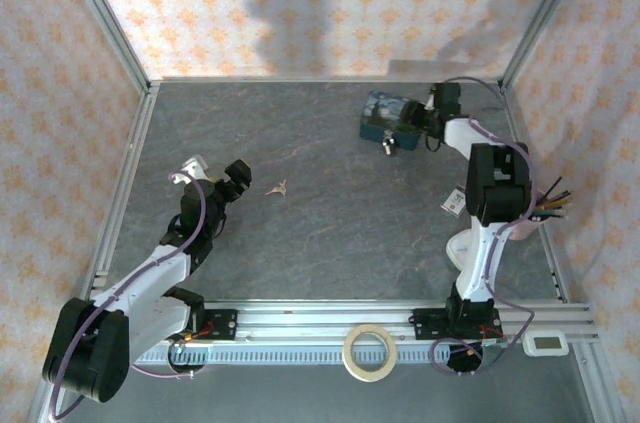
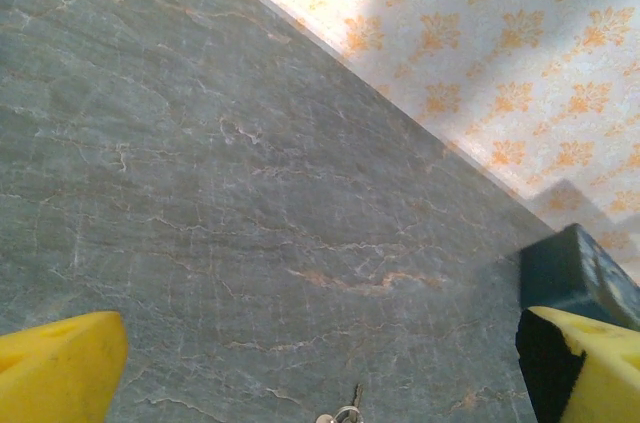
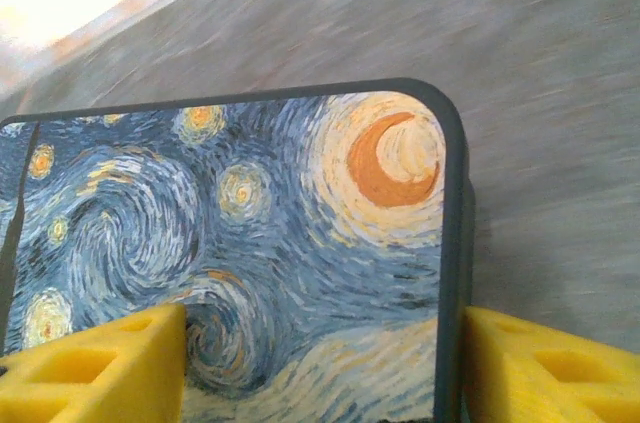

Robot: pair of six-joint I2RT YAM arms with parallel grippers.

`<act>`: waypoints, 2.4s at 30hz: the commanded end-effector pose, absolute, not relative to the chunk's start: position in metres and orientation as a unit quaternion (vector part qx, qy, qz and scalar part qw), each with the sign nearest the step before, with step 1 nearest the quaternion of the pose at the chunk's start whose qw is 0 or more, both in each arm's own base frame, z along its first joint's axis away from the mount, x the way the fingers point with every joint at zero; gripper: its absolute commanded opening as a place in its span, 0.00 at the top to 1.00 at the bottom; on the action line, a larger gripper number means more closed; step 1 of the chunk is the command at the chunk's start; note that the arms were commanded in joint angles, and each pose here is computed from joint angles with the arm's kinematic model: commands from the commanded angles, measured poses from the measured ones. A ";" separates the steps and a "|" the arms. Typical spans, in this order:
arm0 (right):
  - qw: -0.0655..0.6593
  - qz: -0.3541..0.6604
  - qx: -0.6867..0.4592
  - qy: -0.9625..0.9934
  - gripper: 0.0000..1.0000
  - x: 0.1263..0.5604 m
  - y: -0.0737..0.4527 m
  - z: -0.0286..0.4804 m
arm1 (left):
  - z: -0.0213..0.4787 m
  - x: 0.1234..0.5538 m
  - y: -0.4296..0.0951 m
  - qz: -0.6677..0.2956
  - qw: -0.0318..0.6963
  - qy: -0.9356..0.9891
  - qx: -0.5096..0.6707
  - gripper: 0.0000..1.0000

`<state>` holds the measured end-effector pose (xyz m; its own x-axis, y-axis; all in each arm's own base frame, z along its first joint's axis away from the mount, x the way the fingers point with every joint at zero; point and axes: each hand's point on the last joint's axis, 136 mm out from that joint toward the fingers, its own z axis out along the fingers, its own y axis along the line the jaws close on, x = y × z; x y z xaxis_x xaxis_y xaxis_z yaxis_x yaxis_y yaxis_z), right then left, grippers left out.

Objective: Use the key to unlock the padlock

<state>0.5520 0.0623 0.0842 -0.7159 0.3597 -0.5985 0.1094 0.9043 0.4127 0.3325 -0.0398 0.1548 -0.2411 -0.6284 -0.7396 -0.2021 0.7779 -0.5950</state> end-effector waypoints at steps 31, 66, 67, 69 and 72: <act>0.309 0.153 -0.149 0.927 0.30 0.381 0.289 0.124 | 0.120 0.333 -0.006 -0.256 0.505 0.718 -0.404 0.01; 0.201 0.140 -0.343 0.907 0.47 0.330 0.411 0.026 | 0.135 0.321 0.007 -0.273 0.514 0.705 -0.406 0.01; 0.200 0.139 -0.343 0.907 0.47 0.328 0.408 0.025 | 0.135 0.321 0.006 -0.274 0.513 0.705 -0.405 0.01; 0.198 0.134 -0.341 0.909 0.47 0.324 0.402 0.024 | 0.134 0.321 0.006 -0.277 0.512 0.704 -0.407 0.01; 0.197 0.129 -0.338 0.911 0.48 0.321 0.396 0.022 | 0.134 0.321 0.005 -0.283 0.510 0.702 -0.408 0.01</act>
<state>0.3316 0.4189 0.0297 -0.6717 -0.5409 -0.5062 -0.6856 0.7127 0.1483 0.3170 0.0038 0.1246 -0.1647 -0.8498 -0.5007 -0.3109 0.5265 -0.7913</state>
